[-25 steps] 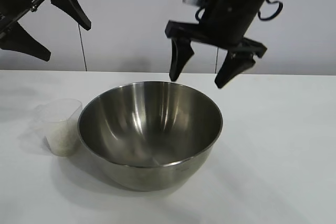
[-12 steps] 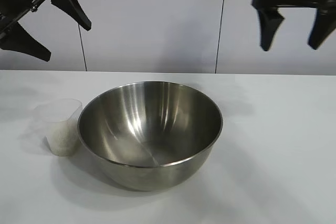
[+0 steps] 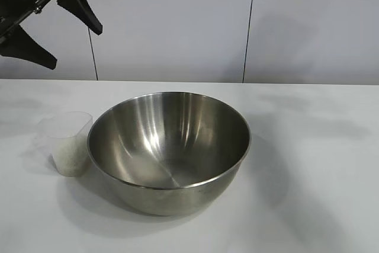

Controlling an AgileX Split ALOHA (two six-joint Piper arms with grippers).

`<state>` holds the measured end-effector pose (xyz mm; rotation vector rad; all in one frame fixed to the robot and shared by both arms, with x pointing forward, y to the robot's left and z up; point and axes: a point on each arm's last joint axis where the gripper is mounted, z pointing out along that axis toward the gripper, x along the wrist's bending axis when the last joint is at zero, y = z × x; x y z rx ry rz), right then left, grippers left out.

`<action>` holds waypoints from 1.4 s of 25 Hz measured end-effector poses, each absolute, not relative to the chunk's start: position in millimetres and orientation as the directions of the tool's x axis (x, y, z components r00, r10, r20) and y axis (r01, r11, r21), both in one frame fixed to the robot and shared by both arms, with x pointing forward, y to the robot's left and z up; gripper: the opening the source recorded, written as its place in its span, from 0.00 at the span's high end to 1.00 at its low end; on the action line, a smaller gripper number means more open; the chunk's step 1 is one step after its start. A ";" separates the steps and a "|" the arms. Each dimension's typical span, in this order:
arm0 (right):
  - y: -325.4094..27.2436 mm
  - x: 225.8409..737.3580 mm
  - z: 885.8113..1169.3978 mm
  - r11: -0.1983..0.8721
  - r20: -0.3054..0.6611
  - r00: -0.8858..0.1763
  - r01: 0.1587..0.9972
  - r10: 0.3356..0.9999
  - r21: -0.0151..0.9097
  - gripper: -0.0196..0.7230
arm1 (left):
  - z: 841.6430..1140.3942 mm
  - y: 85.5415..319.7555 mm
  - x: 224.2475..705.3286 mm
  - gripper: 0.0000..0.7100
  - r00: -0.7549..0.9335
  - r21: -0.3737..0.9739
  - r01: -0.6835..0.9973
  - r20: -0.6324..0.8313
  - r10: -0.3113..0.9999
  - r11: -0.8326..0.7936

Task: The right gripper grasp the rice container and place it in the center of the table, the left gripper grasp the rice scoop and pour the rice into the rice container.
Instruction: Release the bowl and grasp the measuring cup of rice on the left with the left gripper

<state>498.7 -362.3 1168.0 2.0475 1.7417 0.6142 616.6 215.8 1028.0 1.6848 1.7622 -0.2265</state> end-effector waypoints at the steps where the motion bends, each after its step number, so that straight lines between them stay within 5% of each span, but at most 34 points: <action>1: -356.6 480.5 1173.6 -0.154 0.079 0.133 0.797 0.988 0.584 0.18 | 1028.0 215.8 616.6 0.07 0.068 0.322 0.935 -0.572 0.817 0.147; 8: -320.5 357.4 1164.3 -0.129 0.048 0.138 0.675 0.989 0.727 0.18 | 1028.0 215.8 616.6 0.07 0.068 0.322 0.935 -0.572 0.817 0.147; 15: -299.1 260.4 1126.5 -0.128 0.031 0.236 0.407 0.971 0.905 0.18 | 1028.0 215.8 616.6 0.07 0.069 0.322 0.935 -0.572 0.817 0.147; 18: -291.3 230.8 1108.0 -0.106 0.018 0.242 0.356 0.970 0.929 0.19 | 1028.0 215.8 616.6 0.07 0.069 0.322 0.935 -0.572 0.817 0.147; 22: -285.7 211.8 1087.2 -0.097 0.012 0.242 0.342 0.970 0.935 0.20 | 1028.0 215.8 616.6 0.07 0.069 0.322 0.935 -0.572 0.817 0.147; 30: -291.8 229.1 1048.0 -0.109 0.020 0.186 0.482 0.982 0.870 0.20 | 1028.0 215.8 616.6 0.07 0.069 0.322 0.935 -0.572 0.818 0.146; 35: -292.9 234.3 1043.8 -0.098 0.024 0.162 0.467 0.987 0.879 0.20 | 1028.0 215.8 616.6 0.07 0.069 0.322 0.935 -0.572 0.818 0.146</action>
